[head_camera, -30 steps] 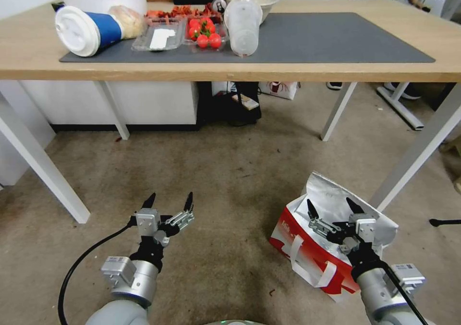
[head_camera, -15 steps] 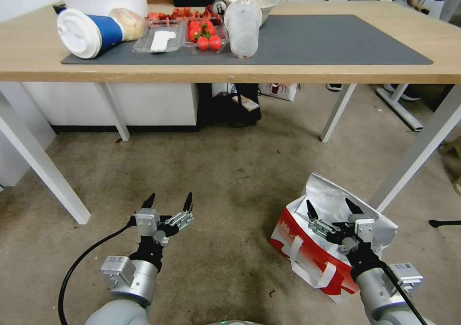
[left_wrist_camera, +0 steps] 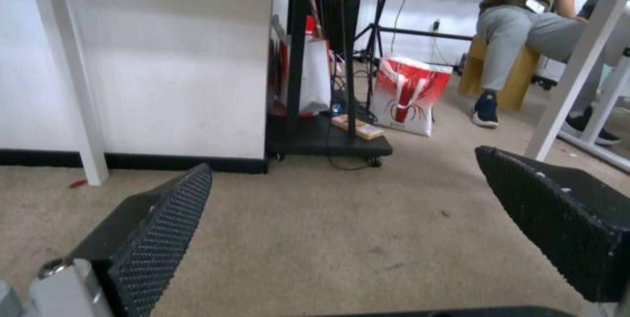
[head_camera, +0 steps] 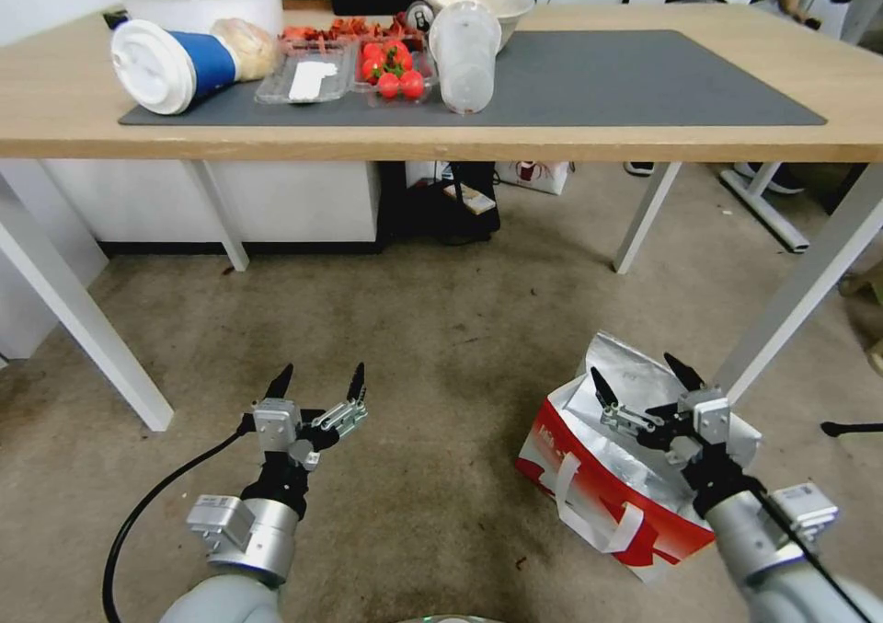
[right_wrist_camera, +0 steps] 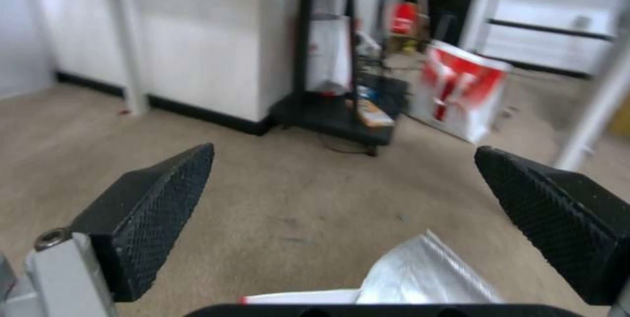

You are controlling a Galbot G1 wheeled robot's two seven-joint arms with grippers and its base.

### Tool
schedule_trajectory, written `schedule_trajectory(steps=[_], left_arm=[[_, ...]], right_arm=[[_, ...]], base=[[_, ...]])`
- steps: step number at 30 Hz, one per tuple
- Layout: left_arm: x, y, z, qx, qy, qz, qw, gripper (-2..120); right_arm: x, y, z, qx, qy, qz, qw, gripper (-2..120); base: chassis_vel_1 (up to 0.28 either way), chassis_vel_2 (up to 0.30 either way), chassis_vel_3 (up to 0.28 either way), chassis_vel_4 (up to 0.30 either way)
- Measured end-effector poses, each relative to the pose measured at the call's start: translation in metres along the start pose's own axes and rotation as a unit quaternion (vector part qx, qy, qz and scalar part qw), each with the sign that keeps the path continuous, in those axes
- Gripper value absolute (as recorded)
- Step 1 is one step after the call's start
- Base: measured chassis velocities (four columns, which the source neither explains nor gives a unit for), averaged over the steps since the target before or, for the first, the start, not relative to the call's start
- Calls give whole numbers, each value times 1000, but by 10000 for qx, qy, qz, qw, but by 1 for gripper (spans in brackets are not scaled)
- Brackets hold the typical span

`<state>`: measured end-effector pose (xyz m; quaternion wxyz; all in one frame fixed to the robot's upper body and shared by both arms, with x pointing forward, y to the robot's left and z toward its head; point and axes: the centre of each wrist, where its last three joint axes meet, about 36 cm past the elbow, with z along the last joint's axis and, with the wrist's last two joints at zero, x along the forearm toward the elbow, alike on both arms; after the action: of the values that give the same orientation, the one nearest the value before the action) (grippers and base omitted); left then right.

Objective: Pick up the food delivery bag from the floor and place it on the table.

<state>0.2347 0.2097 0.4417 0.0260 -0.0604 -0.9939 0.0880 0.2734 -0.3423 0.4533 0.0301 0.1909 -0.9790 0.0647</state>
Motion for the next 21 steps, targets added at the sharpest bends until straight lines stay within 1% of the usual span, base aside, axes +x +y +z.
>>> schedule_trajectory(steps=[2, 3, 4, 6, 7, 10, 11, 12, 14, 15, 16, 19, 20, 21], left_arm=[[0, 0, -1, -6, -19, 4, 10000, 100], [0, 0, -1, -6, -19, 4, 10000, 100], [1, 0, -2, -6, -24, 3, 10000, 100], [1, 0, -3, -4, -35, -8, 10000, 100], [1, 0, -3, -4, -35, -8, 10000, 100], [2, -2, -6, 18, -64, -89, 9999, 100], [2, -2, -6, 18, -64, -89, 9999, 100], [3, -3, -7, 27, -67, -94, 9999, 100], [3, -4, -6, 33, -68, -98, 9999, 100], [3, -4, -6, 33, -68, -98, 9999, 100], [3, -5, -6, 40, -67, -97, 9999, 100], [3, -6, -6, 54, -68, -96, 9999, 100], [3, -6, -6, 54, -68, -96, 9999, 100], [3, -6, -5, 57, -64, -99, 9999, 100]], right_arm=[[-11, -38, 3, 205, 45, -396, 9990, 100], [-11, -38, 3, 205, 45, -396, 9990, 100], [-18, -60, 2, 297, 134, -643, 9974, 100], [-26, -90, -1, 459, 291, -957, 9939, 100], [-26, -90, -1, 459, 291, -957, 9939, 100], [-38, -140, -4, 754, 615, -1202, 9880, 100], [-38, -140, -4, 754, 615, -1202, 9880, 100], [-40, -162, 1, 801, 777, -1237, 9860, 100], [-39, -187, 6, 921, 1018, -1324, 9816, 100], [-39, -187, 6, 921, 1018, -1324, 9816, 100], [-37, -202, 9, 1003, 1194, -1390, 9779, 100], [-27, -222, 15, 1078, 1527, -1497, 9709, 100], [-27, -222, 15, 1078, 1527, -1497, 9709, 100], [-24, -227, 17, 1062, 1611, -1526, 9693, 100]], base=[[0, 0, 0, 0], [0, 0, 0, 0], [0, 0, 0, 0], [0, 0, 0, 0], [0, 0, 0, 0], [0, 0, 0, 0], [0, 0, 0, 0], [0, 0, 0, 0], [0, 0, 0, 0], [0, 0, 0, 0], [0, 0, 0, 0], [0, 0, 0, 0], [0, 0, 0, 0], [0, 0, 0, 0]])
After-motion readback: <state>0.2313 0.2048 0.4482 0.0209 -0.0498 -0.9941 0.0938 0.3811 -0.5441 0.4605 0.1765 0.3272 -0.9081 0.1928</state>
